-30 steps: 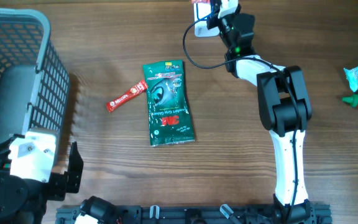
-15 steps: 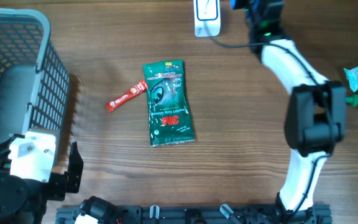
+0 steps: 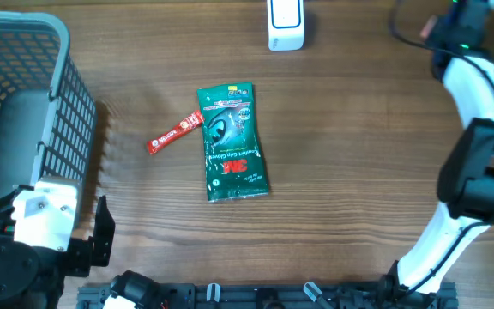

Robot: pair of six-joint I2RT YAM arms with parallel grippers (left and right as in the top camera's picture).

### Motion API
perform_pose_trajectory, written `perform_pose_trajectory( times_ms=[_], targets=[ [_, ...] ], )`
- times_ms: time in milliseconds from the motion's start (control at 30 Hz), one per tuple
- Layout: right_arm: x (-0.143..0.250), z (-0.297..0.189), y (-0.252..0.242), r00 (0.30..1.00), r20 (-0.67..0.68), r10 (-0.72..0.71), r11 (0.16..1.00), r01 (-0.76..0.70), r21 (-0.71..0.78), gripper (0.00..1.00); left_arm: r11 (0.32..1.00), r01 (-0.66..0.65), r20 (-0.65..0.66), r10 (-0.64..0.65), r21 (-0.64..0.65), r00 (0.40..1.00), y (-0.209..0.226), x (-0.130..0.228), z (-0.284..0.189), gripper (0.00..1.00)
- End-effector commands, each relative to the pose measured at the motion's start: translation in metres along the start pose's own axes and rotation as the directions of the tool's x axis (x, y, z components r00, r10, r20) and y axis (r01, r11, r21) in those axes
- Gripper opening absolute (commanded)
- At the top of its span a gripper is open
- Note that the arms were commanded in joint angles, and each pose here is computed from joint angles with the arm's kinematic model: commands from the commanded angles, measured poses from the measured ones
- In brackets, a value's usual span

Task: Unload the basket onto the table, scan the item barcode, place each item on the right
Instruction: 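Carry the snack packet right and drop it at the table's right edge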

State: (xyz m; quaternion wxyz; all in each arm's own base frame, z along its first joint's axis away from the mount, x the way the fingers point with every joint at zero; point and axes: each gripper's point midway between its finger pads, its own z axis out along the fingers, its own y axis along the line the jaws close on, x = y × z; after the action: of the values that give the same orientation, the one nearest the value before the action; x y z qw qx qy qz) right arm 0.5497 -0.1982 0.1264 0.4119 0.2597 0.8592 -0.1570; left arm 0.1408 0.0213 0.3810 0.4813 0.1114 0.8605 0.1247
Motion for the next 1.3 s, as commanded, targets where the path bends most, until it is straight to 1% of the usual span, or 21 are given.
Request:
perform_pose_trajectory(
  times_ms=[0,200,233,300,333,367,433,467,533,567,667,800,867,900,967,1033,1100,1167,1200,1267],
  targets=[
    [0.021,0.013,-0.049,0.995,-0.07,0.07,0.995,-0.066,0.069,0.04,1.0,0.013,-0.002,-0.013,0.002,1.0,-0.001,-0.001,0.001,1.0],
    [0.05,0.023,-0.07,0.983,-0.151,0.108,0.994,-0.105,0.03,0.04,1.0,0.013,-0.002,-0.013,0.002,1.0,-0.001,-0.001,0.001,1.0],
    [0.053,0.023,-0.071,0.981,-0.154,0.114,0.993,-0.11,0.033,0.06,1.0,0.013,-0.002,-0.013,0.002,1.0,-0.001,-0.001,0.001,1.0],
    [0.057,0.024,-0.073,0.98,-0.163,0.113,0.993,-0.108,0.039,0.13,1.0,0.013,-0.002,-0.013,0.002,1.0,-0.001,-0.001,0.001,1.0],
    [0.057,0.024,-0.073,0.98,-0.164,0.112,0.993,-0.107,0.04,0.24,1.0,0.013,-0.002,-0.013,0.002,1.0,-0.001,-0.001,0.001,1.0],
    [0.057,0.024,-0.073,0.98,-0.164,0.112,0.993,-0.107,0.04,0.38,1.0,0.013,-0.002,-0.013,0.002,1.0,-0.001,-0.001,0.001,1.0],
    [0.058,0.023,-0.073,0.979,-0.169,0.111,0.994,-0.105,0.041,0.5,1.0,0.013,-0.002,-0.013,0.002,1.0,-0.001,-0.001,0.001,1.0],
    [0.059,0.023,-0.073,0.979,-0.174,0.11,0.994,-0.104,0.042,0.58,1.0,0.013,-0.002,-0.013,0.002,1.0,-0.001,-0.001,0.001,1.0],
    [0.059,0.019,-0.074,0.977,-0.182,0.109,0.994,-0.103,0.044,0.8,1.0,0.013,-0.002,-0.013,0.002,1.0,-0.001,-0.001,0.001,1.0],
    [0.058,0.017,-0.074,0.977,-0.184,0.109,0.994,-0.103,0.044,1.0,1.0,0.013,-0.002,-0.013,0.002,1.0,-0.001,-0.001,0.001,1.0],
    [0.043,0.001,-0.074,0.98,-0.161,0.118,0.993,-0.114,0.038,1.0,1.0,0.013,-0.002,-0.013,0.002,1.0,-0.001,-0.001,0.001,1.0],
    [0.003,-0.045,-0.061,0.987,-0.086,0.134,0.991,-0.136,-0.016,1.0,1.0,0.013,-0.002,-0.013,0.002,1.0,-0.001,-0.001,0.001,1.0],
    [-0.013,-0.075,-0.042,0.977,-0.072,0.203,0.974,-0.209,-0.091,1.0,1.0,0.013,-0.002,-0.013,0.002,1.0,-0.001,-0.001,0.001,1.0],
    [-0.02,-0.093,-0.026,0.966,-0.082,0.244,0.954,-0.255,-0.156,1.0,1.0,0.013,-0.002,-0.013,0.002,1.0,-0.001,-0.001,0.001,1.0],
    [-0.027,-0.119,0.001,0.943,-0.122,0.31,0.905,-0.332,-0.266,1.0,1.0,0.013,-0.002,-0.013,0.002,1.0,-0.001,-0.001,0.001,1.0],
    [-0.03,-0.147,0.038,0.917,-0.203,0.342,0.819,-0.397,-0.413,1.0,1.0,0.013,-0.002,-0.013,0.002,1.0,-0.001,-0.001,0.001,1.0],
    [-0.023,-0.178,0.082,0.915,-0.304,0.266,0.709,-0.4,-0.581,1.0,1.0,0.013,-0.002,-0.013,0.002,1.0,-0.001,-0.001,0.001,1.0],
    [-0.011,-0.204,0.117,0.911,-0.376,0.168,0.604,-0.397,-0.691,1.0,1.0,0.013,-0.002,-0.013,0.002,1.0,-0.001,-0.001,0.001,1.0],
    [-0.006,-0.213,0.129,0.91,-0.393,0.132,0.573,-0.394,-0.719,1.0,1.0,0.013,-0.002,-0.013,0.002,1.0,-0.001,-0.001,0.001,1.0],
    [0.009,-0.225,0.154,0.915,-0.398,0.063,0.55,-0.365,-0.751,1.0,1.0,0.013,-0.002,-0.013,0.002,1.0,-0.001,-0.001,0.001,1.0]
  ],
)
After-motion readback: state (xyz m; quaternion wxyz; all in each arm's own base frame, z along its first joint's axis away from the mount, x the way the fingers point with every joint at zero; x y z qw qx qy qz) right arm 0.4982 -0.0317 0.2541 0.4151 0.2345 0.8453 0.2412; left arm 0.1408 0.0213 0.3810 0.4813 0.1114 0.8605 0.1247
